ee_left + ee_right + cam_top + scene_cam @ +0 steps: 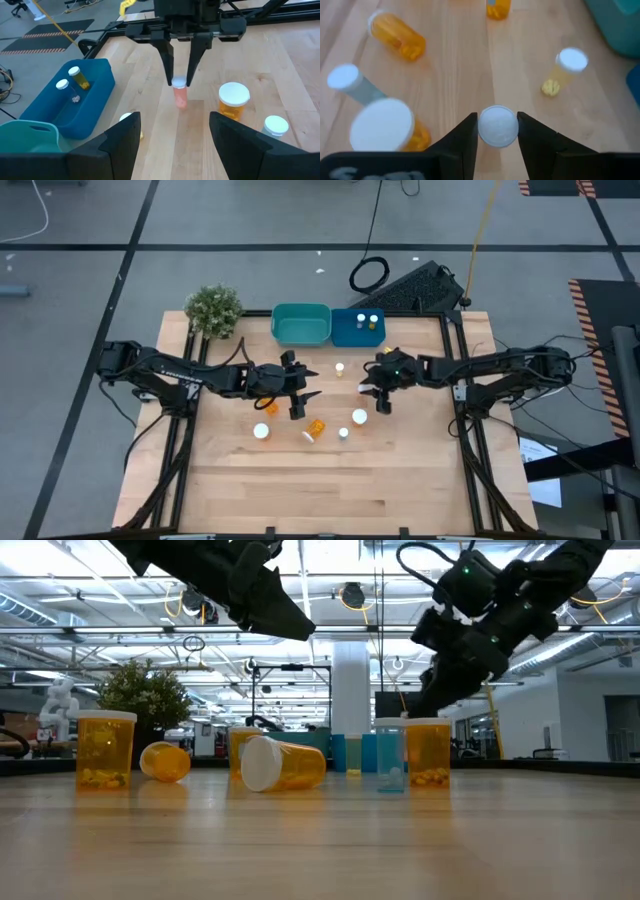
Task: Pick and place medicine bottles into bin by pill shape (circle, oval)
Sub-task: Put the small pink tablet bottle into the blue bin, then put the yellow tablet bottle into the blue bin
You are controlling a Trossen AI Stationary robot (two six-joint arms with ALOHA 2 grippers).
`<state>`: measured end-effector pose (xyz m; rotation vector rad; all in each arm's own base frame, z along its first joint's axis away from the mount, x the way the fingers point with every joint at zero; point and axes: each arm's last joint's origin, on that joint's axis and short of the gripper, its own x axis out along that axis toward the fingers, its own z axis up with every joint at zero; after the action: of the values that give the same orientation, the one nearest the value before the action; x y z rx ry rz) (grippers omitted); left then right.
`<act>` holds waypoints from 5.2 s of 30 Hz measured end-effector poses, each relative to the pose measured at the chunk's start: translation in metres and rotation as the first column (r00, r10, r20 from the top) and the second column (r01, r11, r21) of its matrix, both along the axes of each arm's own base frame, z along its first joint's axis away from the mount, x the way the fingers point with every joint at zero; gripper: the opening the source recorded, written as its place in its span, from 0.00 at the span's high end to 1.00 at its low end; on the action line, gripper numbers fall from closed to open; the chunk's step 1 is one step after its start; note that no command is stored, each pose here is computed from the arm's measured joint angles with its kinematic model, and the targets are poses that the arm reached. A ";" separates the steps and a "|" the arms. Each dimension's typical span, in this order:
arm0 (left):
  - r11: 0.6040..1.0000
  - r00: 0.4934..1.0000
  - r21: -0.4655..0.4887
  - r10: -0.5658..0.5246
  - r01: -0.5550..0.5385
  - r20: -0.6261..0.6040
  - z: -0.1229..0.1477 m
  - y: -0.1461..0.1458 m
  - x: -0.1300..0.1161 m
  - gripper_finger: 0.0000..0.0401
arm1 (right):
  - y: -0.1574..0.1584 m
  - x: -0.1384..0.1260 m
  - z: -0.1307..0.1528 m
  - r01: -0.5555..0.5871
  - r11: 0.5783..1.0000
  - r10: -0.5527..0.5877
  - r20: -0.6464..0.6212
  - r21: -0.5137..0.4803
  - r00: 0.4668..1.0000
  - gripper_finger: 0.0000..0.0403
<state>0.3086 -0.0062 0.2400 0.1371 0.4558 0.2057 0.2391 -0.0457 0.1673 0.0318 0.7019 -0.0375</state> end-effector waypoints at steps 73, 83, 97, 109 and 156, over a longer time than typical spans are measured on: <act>1.000 1.000 0.008 -0.007 0.008 -0.016 -0.001 0.000 -0.001 0.40 | -0.211 0.059 0.048 0.303 0.942 -0.312 -0.041 -0.142 0.949 0.70; 1.000 1.000 0.009 -0.007 0.007 -0.016 -0.001 0.000 -0.001 0.40 | -0.219 0.059 0.037 0.315 0.939 -0.324 -0.054 -0.138 0.944 0.70; 1.000 1.000 0.007 -0.006 0.006 -0.015 -0.001 0.000 -0.001 0.40 | -0.224 0.064 0.009 0.320 0.942 -0.330 -0.110 -0.101 0.938 0.70; 1.000 1.000 0.008 -0.007 0.007 -0.016 -0.001 0.000 -0.001 0.40 | -0.229 0.060 0.006 0.348 0.934 -0.356 -0.113 -0.085 0.928 0.70; 1.000 1.000 -0.002 -0.011 0.010 -0.018 -0.001 -0.001 -0.001 0.40 | -0.210 0.056 0.038 0.354 0.933 -0.360 -0.116 -0.065 0.926 0.47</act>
<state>0.3079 -0.0072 0.2386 0.1400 0.4726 0.1940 0.2947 -0.2554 0.2052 0.1174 0.8149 -0.4084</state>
